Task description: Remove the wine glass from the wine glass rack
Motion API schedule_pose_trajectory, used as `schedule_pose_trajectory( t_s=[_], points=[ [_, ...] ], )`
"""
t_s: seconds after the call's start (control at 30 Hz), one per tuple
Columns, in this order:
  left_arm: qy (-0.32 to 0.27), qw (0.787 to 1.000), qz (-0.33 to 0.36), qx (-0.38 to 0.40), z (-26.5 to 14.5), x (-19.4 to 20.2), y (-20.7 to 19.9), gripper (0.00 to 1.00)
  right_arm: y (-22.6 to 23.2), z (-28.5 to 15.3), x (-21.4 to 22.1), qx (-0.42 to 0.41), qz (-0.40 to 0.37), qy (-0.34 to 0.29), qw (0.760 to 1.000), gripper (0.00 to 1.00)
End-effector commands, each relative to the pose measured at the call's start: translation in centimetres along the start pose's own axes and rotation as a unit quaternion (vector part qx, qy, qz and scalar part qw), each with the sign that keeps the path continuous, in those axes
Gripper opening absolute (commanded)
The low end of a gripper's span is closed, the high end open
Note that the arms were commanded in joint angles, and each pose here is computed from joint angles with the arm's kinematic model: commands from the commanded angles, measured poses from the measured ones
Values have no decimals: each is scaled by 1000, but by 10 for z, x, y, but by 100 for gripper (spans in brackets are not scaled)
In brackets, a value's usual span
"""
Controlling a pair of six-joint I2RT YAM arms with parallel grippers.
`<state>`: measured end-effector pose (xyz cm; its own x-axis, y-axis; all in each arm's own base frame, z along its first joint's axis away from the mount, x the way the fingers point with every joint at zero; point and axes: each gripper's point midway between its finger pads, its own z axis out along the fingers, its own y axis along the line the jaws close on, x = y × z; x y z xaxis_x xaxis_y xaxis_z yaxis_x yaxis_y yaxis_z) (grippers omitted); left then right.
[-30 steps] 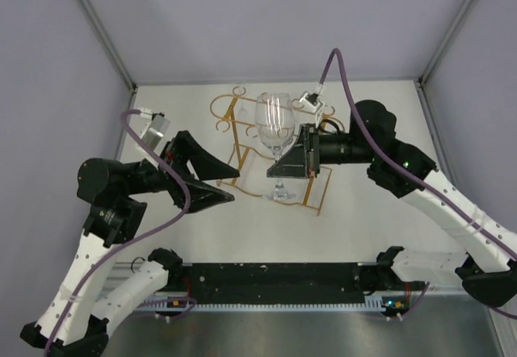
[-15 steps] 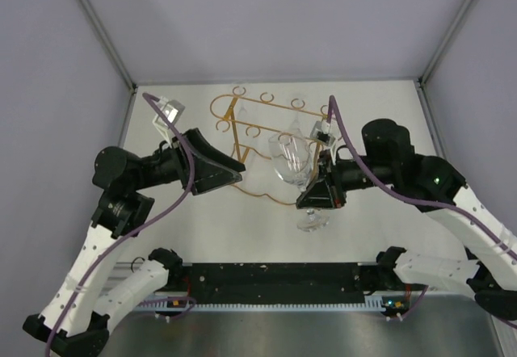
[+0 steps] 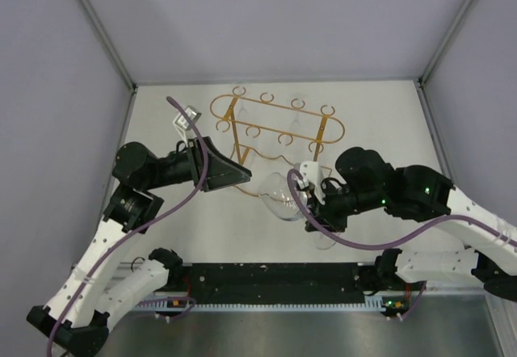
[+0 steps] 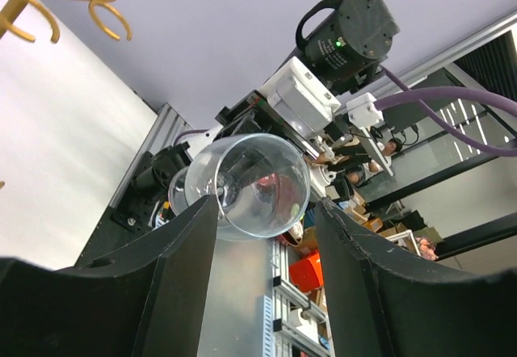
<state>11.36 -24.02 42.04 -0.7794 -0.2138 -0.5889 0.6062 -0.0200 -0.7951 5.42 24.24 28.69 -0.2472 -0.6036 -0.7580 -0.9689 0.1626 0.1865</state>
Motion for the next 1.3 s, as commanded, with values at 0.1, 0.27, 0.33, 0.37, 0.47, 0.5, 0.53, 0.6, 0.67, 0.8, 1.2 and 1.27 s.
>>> schedule_pose_trajectory(
  t_s=[0.1, 0.27, 0.33, 0.37, 0.47, 0.5, 0.53, 0.6, 0.67, 0.8, 1.2, 1.27],
  points=[
    [25, 1000, 7, -7, -6, 19, 10, 57, -13, -17, -29, 48, -62, -45, 996, 0],
    [36, 999, -13, -26, -9, 31, 26, 57, -12, -18, -31, 49, -70, -38, 996, 0],
    [37, 999, -17, -29, -9, 32, 30, 57, -12, -17, -32, 48, -72, -33, 996, 0],
    [36, 999, -18, -28, -9, 33, 31, 57, -13, -16, -32, 49, -74, -31, 996, 0],
    [39, 999, -23, -26, -8, 33, 33, 56, -14, -13, -33, 47, -79, -26, 995, 0],
    [39, 999, -21, -26, -8, 33, 33, 57, -14, -13, -34, 46, -80, -26, 995, 0],
    [40, 999, -20, -25, -7, 33, 32, 57, -13, -13, -35, 45, -82, -25, 995, 0],
    [40, 999, -22, -26, -7, 32, 33, 56, -15, -11, -34, 46, -82, -18, 995, 0],
    [42, 998, -24, -27, -7, 33, 34, 56, -15, -10, -32, 46, -82, -11, 995, 0],
    [40, 999, -22, -27, -6, 32, 34, 56, -16, -11, -31, 49, -83, -7, 995, 0],
    [48, 997, -36, -39, -1, 36, 52, 56, -18, -3, -33, 50, -93, 24, 994, 0],
    [49, 997, -38, -40, -1, 37, 54, 56, -20, 0, -32, 53, -94, 34, 994, 0]
  ],
)
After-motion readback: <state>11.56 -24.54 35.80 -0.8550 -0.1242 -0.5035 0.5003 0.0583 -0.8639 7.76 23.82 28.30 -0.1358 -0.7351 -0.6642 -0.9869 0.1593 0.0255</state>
